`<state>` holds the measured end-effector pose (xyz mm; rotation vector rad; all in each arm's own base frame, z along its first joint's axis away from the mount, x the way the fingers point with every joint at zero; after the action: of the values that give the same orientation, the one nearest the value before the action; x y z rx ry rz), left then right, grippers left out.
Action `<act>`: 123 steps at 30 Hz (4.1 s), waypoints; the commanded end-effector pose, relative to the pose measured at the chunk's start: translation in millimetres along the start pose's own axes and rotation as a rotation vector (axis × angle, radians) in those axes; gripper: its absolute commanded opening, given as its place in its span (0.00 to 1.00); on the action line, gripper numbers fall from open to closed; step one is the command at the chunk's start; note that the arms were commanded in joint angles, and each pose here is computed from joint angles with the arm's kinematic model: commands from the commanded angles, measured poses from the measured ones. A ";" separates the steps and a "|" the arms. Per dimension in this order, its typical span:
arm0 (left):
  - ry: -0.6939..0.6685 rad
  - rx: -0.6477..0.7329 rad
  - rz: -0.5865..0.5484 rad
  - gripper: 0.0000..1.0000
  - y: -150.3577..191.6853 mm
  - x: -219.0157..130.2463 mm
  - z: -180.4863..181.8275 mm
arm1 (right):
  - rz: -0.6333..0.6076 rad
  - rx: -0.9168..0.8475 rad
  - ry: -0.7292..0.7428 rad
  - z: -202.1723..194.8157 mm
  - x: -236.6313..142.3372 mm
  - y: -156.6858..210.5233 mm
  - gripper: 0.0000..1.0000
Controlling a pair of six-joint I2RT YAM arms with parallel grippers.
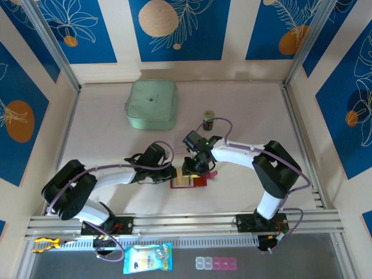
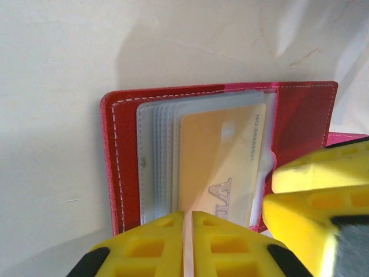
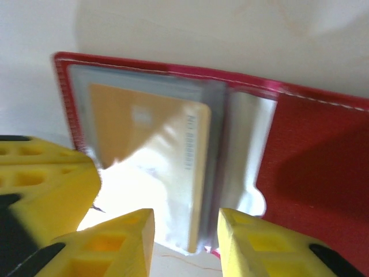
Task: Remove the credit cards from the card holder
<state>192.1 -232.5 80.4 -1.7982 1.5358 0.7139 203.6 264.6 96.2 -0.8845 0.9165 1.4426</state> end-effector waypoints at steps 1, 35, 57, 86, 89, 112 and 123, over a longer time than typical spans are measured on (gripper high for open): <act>-0.020 0.019 -0.002 0.09 1.5 -1.7 -0.2 | 0.005 -0.016 -0.085 8.1 -6.0 2.8 0.37; -0.058 0.022 0.021 0.04 2.6 -1.1 2.3 | 0.010 0.002 0.028 -14.2 3.3 0.1 0.35; -0.071 0.068 -0.059 0.06 -10.1 -30.1 -18.5 | -0.036 0.018 -0.044 -17.0 -13.6 3.3 0.35; -0.103 0.011 0.045 0.02 16.0 14.4 17.8 | -0.029 0.084 -0.185 -37.9 -8.3 1.7 0.35; -0.096 0.020 0.052 0.02 15.3 15.4 15.2 | -0.035 0.064 -0.237 -34.8 -7.8 1.8 0.35; -0.106 0.022 0.049 0.02 14.4 12.4 13.3 | 0.016 0.091 -0.357 -37.4 2.8 -2.6 0.22; -0.109 0.021 0.049 0.02 13.8 11.3 12.6 | 0.007 0.069 -0.406 -32.1 -1.4 -1.4 0.19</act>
<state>190.3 -243.0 76.1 -1.7466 1.5452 0.6918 208.4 233.1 76.8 -0.5352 0.6937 1.4931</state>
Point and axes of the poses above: each hand's point on the last joint's axis, 136 mm out from that joint toward the fingers, its own x axis out along the fingers, its own z axis along the line the jaws close on, y = z × x, the point moved 6 cm from there along -x, back along the fingers, and after that the axes turned 3 degrees about x, right-handed, at the moved point
